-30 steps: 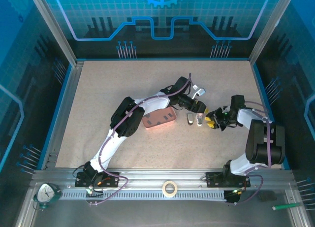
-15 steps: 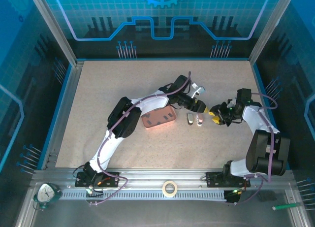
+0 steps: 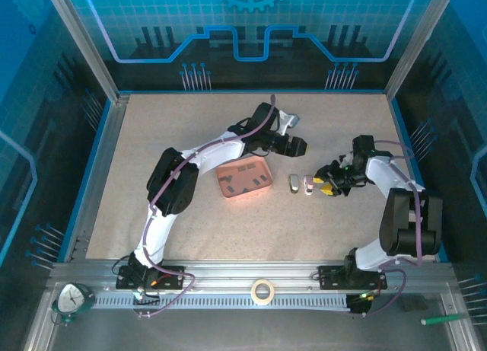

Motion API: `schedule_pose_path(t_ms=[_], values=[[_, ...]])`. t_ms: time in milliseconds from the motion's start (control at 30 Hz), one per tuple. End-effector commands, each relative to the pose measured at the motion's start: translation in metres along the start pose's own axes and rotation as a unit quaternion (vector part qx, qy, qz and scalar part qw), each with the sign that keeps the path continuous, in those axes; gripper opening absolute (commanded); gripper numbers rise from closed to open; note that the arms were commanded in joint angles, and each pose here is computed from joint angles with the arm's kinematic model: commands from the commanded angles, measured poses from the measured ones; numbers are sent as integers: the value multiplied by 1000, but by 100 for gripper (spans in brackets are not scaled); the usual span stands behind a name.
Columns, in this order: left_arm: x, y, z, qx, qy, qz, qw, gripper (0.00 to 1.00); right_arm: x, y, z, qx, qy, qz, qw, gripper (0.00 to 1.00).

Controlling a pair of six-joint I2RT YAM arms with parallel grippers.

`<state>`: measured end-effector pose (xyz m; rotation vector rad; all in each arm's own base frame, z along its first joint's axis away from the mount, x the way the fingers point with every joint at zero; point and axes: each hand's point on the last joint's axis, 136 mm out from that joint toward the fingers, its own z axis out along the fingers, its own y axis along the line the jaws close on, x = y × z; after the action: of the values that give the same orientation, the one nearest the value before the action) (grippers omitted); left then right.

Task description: Load the staples into the stapler

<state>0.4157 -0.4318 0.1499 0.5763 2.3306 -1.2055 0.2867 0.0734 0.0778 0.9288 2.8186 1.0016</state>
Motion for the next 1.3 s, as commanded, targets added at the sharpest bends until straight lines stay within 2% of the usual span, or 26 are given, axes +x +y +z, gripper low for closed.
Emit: schedule_pose_path(t_ms=[0, 367, 1033, 1267], values=[[-4, 2, -18, -29, -14, -15, 999, 70, 5, -2, 4, 10, 16, -7, 1000, 38], [2, 15, -33, -42, -26, -26, 998, 71, 5, -11, 14, 23, 27, 1, 999, 35], [-4, 34, -38, -50, -27, -33, 998, 70, -7, -4, 22, 16, 34, -2, 999, 39], [-3, 36, -38, -54, -26, -35, 998, 70, -3, -17, 32, 43, 54, 10, 998, 36]])
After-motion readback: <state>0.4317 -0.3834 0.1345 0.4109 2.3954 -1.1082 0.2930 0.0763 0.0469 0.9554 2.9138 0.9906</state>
